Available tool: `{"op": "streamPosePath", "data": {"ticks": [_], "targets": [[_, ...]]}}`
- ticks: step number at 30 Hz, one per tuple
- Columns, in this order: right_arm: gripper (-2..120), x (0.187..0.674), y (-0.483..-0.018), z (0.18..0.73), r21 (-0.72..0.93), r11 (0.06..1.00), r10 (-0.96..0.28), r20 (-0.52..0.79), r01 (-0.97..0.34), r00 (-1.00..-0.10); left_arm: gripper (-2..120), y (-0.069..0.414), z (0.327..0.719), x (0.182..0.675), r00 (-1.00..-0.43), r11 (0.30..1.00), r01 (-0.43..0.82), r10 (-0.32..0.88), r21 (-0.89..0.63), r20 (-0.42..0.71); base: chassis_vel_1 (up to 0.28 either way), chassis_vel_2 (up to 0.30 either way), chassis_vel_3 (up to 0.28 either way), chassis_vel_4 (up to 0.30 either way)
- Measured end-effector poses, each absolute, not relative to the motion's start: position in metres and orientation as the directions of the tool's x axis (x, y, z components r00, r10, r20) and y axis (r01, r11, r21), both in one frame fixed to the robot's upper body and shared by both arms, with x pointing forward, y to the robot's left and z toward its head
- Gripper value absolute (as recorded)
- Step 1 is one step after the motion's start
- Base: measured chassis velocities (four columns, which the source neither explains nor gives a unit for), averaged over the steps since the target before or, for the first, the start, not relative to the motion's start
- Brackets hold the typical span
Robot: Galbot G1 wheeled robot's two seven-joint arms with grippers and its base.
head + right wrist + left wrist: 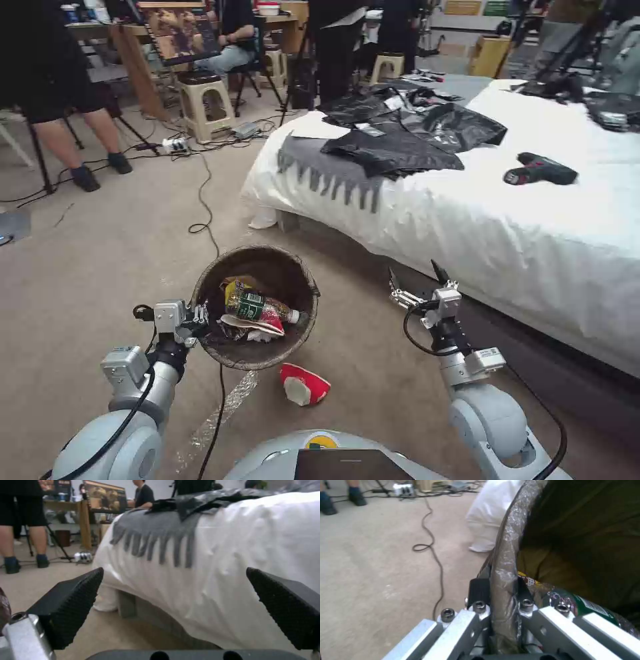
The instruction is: Pick up the trash bin, then pick up the garbage from the floor and place it into the trash bin.
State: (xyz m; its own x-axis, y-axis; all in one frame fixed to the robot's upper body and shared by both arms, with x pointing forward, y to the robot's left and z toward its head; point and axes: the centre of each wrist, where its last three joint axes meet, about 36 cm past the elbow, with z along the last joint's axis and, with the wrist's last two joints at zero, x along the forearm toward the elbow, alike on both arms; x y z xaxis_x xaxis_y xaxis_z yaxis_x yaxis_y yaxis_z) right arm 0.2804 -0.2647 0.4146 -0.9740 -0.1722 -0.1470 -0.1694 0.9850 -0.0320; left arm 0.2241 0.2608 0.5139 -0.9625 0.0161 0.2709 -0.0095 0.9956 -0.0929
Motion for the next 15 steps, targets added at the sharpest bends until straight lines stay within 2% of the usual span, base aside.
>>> {"op": "streamPosePath", "data": {"ticks": [15], "targets": [[100,0.2823,-0.2681,0.4090,-0.029,0.987,-0.158,-0.136,-0.155,-0.978,0,0.2616,0.5140,0.2255,-0.964,0.996,-0.009,0.016,-0.092,0.265,0.096,0.095,0.090,0.093]]}}
